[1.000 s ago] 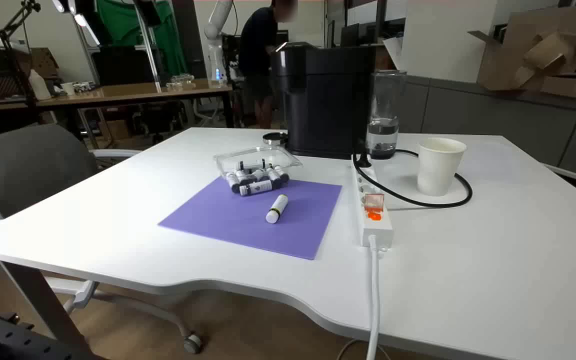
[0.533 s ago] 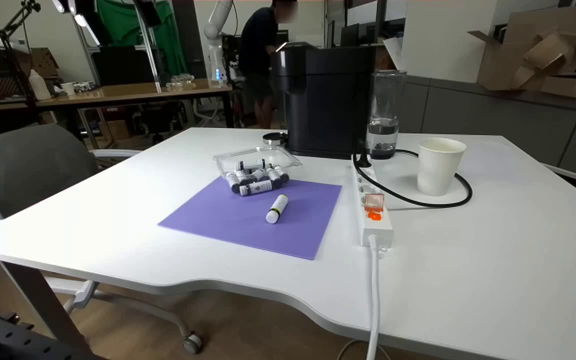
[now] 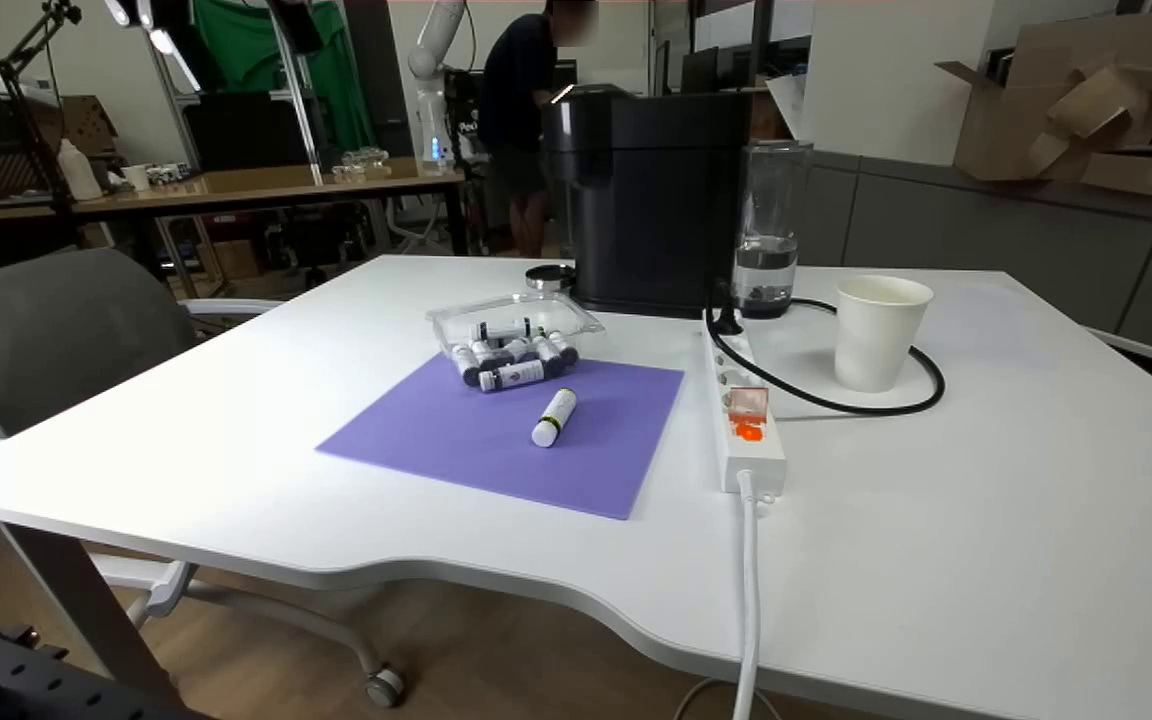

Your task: Close the lid of the clear bowl

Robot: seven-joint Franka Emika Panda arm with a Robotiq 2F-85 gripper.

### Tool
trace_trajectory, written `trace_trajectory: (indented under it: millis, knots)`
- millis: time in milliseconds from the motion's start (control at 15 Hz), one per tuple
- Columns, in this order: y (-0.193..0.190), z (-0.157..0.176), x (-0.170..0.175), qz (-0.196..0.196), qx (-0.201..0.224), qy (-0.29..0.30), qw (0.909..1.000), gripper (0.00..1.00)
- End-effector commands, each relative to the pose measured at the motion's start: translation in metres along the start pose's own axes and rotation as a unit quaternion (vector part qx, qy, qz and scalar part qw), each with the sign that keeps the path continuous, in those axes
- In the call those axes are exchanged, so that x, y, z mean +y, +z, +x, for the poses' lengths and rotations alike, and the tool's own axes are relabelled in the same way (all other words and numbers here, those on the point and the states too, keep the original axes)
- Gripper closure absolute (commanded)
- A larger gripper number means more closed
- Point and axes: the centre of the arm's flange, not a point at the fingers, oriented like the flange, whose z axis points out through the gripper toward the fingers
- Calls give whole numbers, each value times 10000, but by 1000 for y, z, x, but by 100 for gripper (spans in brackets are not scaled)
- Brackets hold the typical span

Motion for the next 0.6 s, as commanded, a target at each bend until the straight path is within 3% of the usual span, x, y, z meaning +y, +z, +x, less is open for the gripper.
trace_trajectory:
  millis: [0,267,533]
  knots:
    - [6,22,9,-139,70,54,9999,0]
    - [20,76,40,-330,177,121,9992,0]
    - [46,138,56,-509,-136,-321,9981,0]
